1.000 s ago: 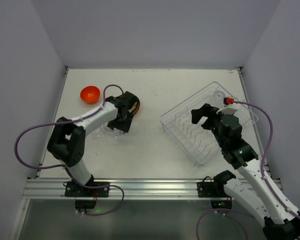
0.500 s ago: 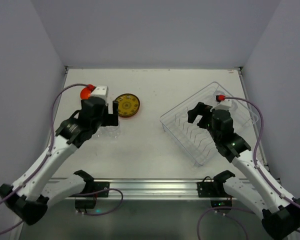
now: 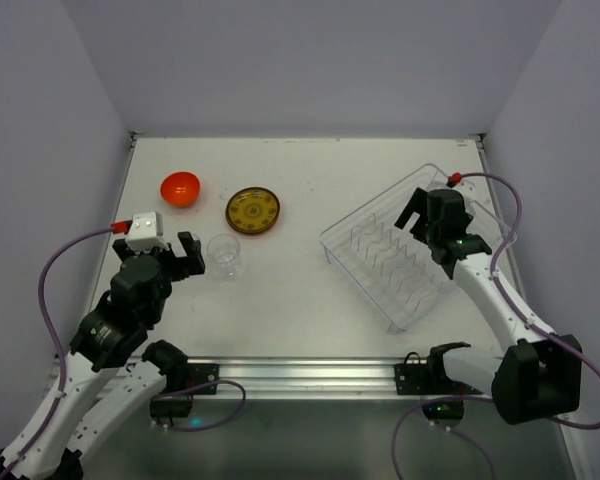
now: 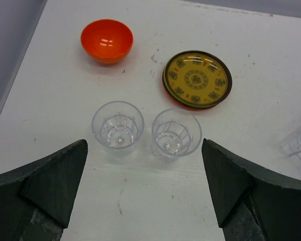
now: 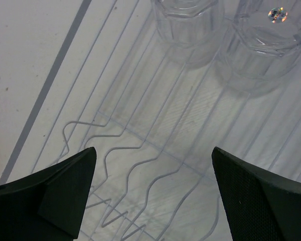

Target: Unload the mixed dishes from the dish rack

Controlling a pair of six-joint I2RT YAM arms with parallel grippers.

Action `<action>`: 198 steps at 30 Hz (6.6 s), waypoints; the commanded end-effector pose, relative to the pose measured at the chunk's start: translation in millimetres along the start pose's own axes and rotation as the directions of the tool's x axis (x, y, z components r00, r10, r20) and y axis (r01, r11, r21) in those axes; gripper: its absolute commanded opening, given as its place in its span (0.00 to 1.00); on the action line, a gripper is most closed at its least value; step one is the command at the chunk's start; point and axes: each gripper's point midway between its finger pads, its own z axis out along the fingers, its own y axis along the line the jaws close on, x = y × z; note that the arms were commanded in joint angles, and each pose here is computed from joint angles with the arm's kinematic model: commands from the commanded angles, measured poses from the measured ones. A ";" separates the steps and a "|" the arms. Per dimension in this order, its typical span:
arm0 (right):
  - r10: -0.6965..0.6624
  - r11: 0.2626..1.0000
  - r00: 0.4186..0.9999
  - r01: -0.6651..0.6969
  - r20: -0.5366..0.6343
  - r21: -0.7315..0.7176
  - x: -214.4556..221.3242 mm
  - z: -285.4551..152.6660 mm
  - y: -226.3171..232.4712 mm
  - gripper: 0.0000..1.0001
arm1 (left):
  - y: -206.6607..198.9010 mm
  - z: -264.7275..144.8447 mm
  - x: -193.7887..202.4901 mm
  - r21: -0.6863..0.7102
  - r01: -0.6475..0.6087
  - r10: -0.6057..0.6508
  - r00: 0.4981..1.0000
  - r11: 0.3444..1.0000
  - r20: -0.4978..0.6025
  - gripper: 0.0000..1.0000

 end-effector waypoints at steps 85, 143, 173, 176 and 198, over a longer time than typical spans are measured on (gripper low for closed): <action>0.029 -0.067 1.000 0.004 0.002 -0.998 30.4 -281.9 150.3 0.00 | -309.5 -140.7 -43.7 0.952 0.287 -0.349 0.886 -0.105 -0.306 0.84; 0.089 0.949 0.982 -0.032 0.168 -0.314 39.7 -93.2 3.0 0.99 | -197.0 56.2 146.7 0.438 -0.429 0.613 0.550 0.790 -0.567 0.00; 0.061 0.933 0.989 -0.008 0.135 -0.361 48.7 -93.4 11.7 0.99 | -186.2 102.2 133.7 0.401 -0.370 0.546 0.584 0.838 -0.601 0.59; 0.062 0.938 0.988 -0.009 0.142 -0.348 44.7 -92.6 11.8 0.99 | -191.2 90.8 90.9 0.368 -0.345 0.500 0.682 0.863 -0.533 0.99; 0.057 0.967 0.998 -0.064 0.036 0.247 -118.8 47.2 -37.9 0.99 | -60.0 18.6 21.6 0.070 -0.164 0.171 0.977 0.984 -0.125 1.00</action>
